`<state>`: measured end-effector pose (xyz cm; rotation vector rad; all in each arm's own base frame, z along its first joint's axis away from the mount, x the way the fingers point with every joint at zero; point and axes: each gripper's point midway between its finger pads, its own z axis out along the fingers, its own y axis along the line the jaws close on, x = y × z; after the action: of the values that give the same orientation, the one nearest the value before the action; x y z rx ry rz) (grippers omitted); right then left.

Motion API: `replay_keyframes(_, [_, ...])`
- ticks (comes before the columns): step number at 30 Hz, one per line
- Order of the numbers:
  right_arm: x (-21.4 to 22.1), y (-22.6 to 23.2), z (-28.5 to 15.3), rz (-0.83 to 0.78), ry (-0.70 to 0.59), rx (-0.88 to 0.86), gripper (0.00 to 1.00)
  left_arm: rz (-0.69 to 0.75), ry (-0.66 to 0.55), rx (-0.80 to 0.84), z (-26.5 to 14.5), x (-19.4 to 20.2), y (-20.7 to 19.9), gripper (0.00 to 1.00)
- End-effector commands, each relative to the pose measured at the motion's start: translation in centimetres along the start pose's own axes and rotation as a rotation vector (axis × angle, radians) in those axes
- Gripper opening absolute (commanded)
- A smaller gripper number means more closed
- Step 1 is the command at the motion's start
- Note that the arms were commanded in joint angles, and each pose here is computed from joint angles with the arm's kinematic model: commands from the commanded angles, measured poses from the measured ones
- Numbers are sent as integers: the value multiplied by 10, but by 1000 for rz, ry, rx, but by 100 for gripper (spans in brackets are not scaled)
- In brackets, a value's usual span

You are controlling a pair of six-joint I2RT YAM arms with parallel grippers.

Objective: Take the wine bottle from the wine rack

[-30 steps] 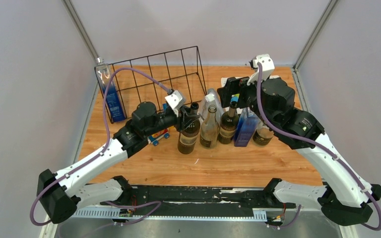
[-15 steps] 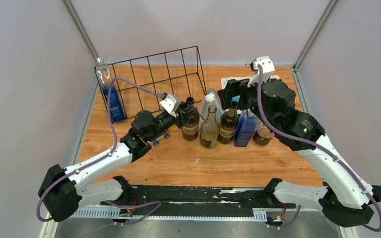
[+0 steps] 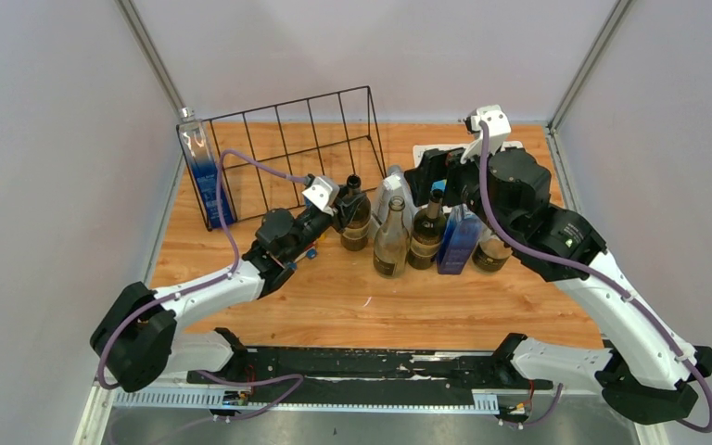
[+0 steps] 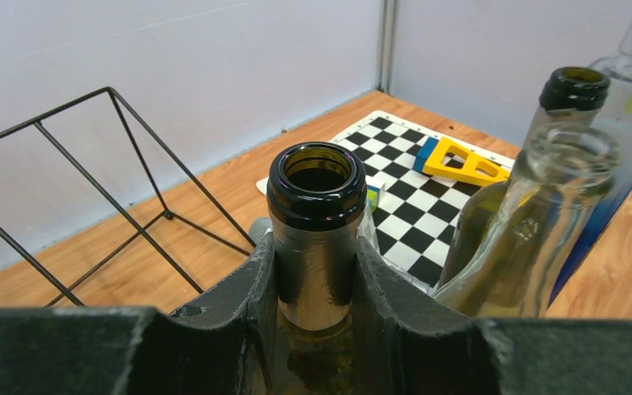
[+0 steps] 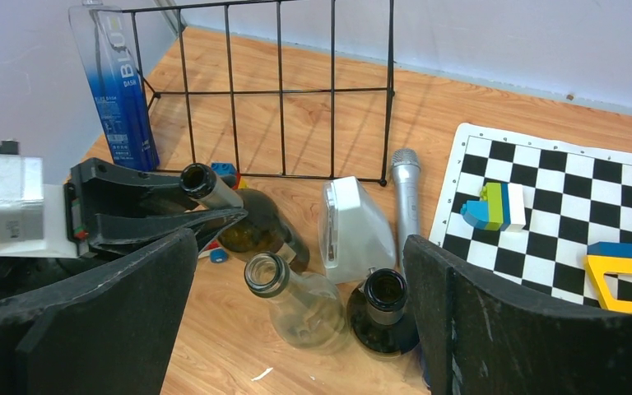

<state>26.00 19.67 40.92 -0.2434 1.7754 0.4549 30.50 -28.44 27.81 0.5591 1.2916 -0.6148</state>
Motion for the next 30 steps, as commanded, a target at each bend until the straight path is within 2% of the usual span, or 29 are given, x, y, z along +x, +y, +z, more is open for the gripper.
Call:
replay_keyframes(1, [-8, 6, 2, 5, -25, -29, 97, -4, -248, -4, 8, -61, 3, 0])
replay_keyframes(14, [-3, 6, 2, 4, -14, -33, 97, -123, -228, 87, 16, -47, -16, 0])
replay_keyframes(18, [-3, 6, 2, 3, -13, -34, 97, -121, -194, 95, 16, -38, -17, 7])
replay_keyframes(21, [-2, 6, 3, 2, -13, -33, 97, -114, -166, 87, 18, -31, -16, 15])
replay_keyframes(23, [-2, 6, 2, 2, -13, -32, 97, -116, -148, 62, 18, -26, -12, 25])
replay_keyframes(24, [-2, 6, 2, 1, -13, -33, 97, -118, -137, 45, 19, -23, -9, 34])
replay_keyframes(28, [-2, 6, 2, 1, -12, -34, 97, -110, -115, 3, 18, -16, -2, 52])
replay_keyframes(30, [-1, 6, 2, 0, -11, -35, 97, -101, -105, -15, 18, -12, 2, 57])
